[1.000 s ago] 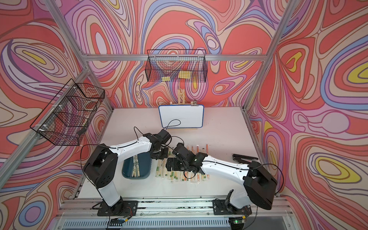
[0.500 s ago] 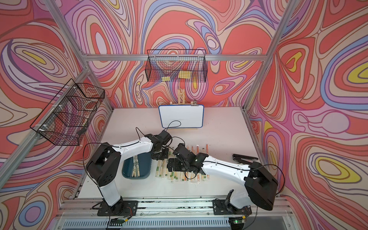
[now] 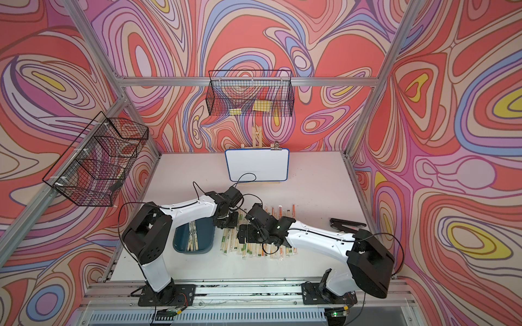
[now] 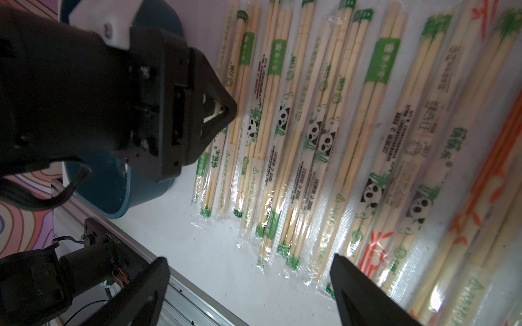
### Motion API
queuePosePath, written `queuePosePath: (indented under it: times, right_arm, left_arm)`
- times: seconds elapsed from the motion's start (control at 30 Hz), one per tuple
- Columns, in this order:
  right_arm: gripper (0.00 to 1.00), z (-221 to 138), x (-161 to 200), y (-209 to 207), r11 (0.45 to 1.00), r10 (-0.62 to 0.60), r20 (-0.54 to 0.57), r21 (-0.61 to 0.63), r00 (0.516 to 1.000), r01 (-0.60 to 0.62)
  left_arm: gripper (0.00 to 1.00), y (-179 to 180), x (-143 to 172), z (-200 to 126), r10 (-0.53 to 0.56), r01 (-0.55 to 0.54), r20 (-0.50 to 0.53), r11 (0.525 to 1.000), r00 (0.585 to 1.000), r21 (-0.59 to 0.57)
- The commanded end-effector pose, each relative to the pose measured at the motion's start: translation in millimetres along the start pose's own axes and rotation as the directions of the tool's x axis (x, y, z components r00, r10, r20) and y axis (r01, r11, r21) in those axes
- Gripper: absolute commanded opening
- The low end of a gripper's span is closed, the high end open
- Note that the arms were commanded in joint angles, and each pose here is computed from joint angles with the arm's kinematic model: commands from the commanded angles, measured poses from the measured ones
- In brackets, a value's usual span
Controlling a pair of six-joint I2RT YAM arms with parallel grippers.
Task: Take the paired disposable chopsticks out of the storage box
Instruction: Place the paired disposable chopsticks at the center of the board, then pick up the paired disposable chopsticks from the storage box.
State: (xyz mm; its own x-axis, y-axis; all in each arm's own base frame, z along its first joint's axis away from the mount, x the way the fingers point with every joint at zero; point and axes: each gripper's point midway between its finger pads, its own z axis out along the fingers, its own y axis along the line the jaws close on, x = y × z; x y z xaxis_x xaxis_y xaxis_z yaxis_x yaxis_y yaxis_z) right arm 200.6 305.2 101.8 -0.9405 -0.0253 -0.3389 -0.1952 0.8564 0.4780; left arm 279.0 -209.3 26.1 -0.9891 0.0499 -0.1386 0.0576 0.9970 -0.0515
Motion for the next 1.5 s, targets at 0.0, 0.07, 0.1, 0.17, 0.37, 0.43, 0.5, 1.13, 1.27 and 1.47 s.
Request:
queuePosePath:
  times: [0.0, 0.07, 0.1, 0.17, 0.37, 0.43, 0.5, 1.13, 1.27, 1.47]
  right_arm:
    - [0.95, -6, -5, 1, 1.0, -0.004, 0.02, -0.001, 1.0, 0.004]
    - [0.95, -7, -5, 1, 1.0, -0.004, 0.02, -0.002, 1.0, 0.004]
    - [0.95, -7, -5, 1, 1.0, -0.004, 0.021, -0.002, 1.0, 0.004]
    - [0.95, -7, -6, 2, 1.0, -0.004, 0.022, -0.004, 1.0, 0.004]
    - [0.95, -7, -8, 6, 1.0, -0.006, 0.028, -0.011, 1.0, 0.007]
    - [0.95, -6, -10, 8, 1.0, -0.009, 0.029, -0.014, 1.0, 0.009]
    - [0.95, -5, -12, 11, 1.0, -0.01, 0.028, -0.021, 1.0, 0.011]
    - [0.93, 26, -22, 47, 0.995, -0.044, -0.032, -0.09, 0.999, 0.041]
    - [0.93, 28, -23, 48, 0.995, -0.052, -0.036, -0.089, 0.998, 0.049]
    - [0.93, 29, -24, 51, 0.994, -0.057, -0.037, -0.094, 0.998, 0.053]
  left_arm:
    - [0.45, -3, -6, -16, 0.001, -0.002, 0.041, 1.0, 0.999, 0.015]
    - [0.47, -3, -8, -24, 0.001, -0.002, 0.055, 1.0, 0.998, 0.018]
    - [0.48, -3, -9, -28, 0.003, -0.004, 0.063, 1.0, 0.998, 0.021]
    - [0.49, -3, -12, -38, -0.002, -0.001, 0.084, 1.0, 0.996, 0.028]
    - [0.56, 16, -22, -73, -0.047, 0.045, 0.157, 0.999, 0.986, 0.011]
    - [0.56, 31, -23, -81, -0.083, 0.084, 0.172, 0.996, 0.982, 0.005]
    - [0.56, 49, -23, -88, -0.127, 0.132, 0.189, 0.991, 0.974, -0.012]
    - [0.43, 174, 38, -44, -0.447, 0.456, 0.093, 0.874, 0.89, -0.166]
    - [0.39, 175, 38, -37, -0.45, 0.459, 0.09, 0.871, 0.888, -0.174]
    - [0.33, 177, 38, -26, -0.461, 0.468, 0.081, 0.867, 0.884, -0.169]
